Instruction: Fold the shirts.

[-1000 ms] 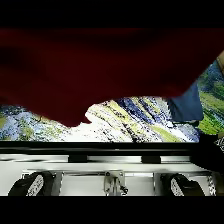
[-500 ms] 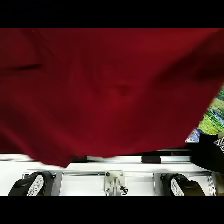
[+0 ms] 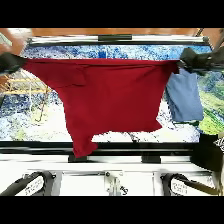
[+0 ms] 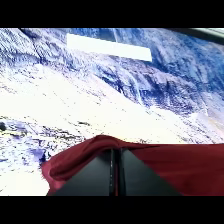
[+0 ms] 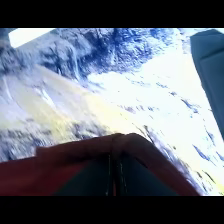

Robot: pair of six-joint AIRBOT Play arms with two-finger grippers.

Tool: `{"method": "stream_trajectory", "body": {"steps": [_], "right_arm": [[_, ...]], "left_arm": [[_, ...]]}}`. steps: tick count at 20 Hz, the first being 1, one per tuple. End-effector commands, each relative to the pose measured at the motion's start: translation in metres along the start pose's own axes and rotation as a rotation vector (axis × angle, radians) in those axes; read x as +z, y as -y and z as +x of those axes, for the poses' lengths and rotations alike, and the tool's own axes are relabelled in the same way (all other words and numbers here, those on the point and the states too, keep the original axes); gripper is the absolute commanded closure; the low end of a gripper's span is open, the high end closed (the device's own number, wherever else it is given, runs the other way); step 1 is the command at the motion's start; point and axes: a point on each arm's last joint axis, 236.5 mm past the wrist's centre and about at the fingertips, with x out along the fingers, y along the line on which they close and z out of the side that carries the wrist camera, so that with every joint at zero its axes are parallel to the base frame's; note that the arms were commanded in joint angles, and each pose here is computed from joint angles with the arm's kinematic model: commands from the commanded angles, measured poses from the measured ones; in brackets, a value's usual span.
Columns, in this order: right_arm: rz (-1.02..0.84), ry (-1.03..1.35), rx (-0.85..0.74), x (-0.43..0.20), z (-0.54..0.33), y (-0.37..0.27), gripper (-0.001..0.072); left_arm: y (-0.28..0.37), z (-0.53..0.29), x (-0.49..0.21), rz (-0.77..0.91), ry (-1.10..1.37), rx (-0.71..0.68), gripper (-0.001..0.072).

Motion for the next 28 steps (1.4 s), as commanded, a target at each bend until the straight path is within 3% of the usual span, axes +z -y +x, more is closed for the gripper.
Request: {"method": "stream_trajectory", "body": {"steps": [1,4,8,9,10,11,12,13,14,16,17,18,19,20,28], "right_arm": [[0.161,0.113,0.051,0.023,0.073,0.02,0.0643],[0.136,0.143,0.016,0.022,0.102,0.03,0.0643],[0.094,0.015,-0.026,-0.02,0.137,0.038,0.0638],[0.097,-0.011,-0.023,-0.027,0.139,0.037,0.0573],[0.107,-0.035,-0.012,-0.032,0.136,0.034,0.0331],[0.088,-0.059,-0.01,-0.032,0.128,0.033,0.0183],[0.042,-0.098,-0.01,-0.034,0.114,0.033,0.0183],[0.012,-0.138,-0.021,-0.037,0.098,0.037,0.0183],[-0.002,-0.182,-0.048,-0.042,0.082,0.046,0.0184],[-0.038,-0.308,-0.131,-0.064,0.052,0.072,0.0184],[-0.057,-0.383,-0.187,-0.078,0.039,0.088,0.0183],[-0.065,-0.448,-0.234,-0.091,0.029,0.102,0.0183],[-0.068,-0.504,-0.264,-0.103,0.022,0.111,0.0184],[-0.069,-0.538,-0.28,-0.111,0.019,0.116,0.0184],[-0.029,-0.492,-0.199,-0.108,0.032,0.099,0.0184]], "left_arm": [[-0.026,0.076,-0.006,-0.097,0.062,-0.008,0.0667],[-0.037,0.122,-0.038,-0.129,0.008,0.008,0.0667],[-0.034,0.165,-0.097,-0.153,-0.133,-0.009,0.0665],[-0.031,0.168,-0.104,-0.153,-0.153,-0.016,0.0606],[-0.029,0.167,-0.105,-0.152,-0.164,-0.024,0.0399],[-0.025,0.162,-0.105,-0.151,-0.183,-0.042,0.0107],[-0.021,0.153,-0.103,-0.153,-0.215,-0.068,0.0055],[-0.021,0.14,-0.105,-0.17,-0.276,-0.092,0.0093],[-0.024,0.124,-0.116,-0.211,-0.374,-0.096,0.0207],[-0.044,0.089,-0.163,-0.31,-0.624,-0.024,0.024],[-0.054,0.067,-0.195,-0.307,-0.77,0.021,0.0235],[-0.055,0.05,-0.224,-0.301,-0.889,0.033,0.016],[-0.048,0.04,-0.246,-0.306,-0.96,0.004,0.0015],[-0.041,0.036,-0.267,-0.311,-1.004,-0.009,-0.0013],[-0.015,0.097,-0.328,-0.341,-0.854,0.036,-0.0011]]}}
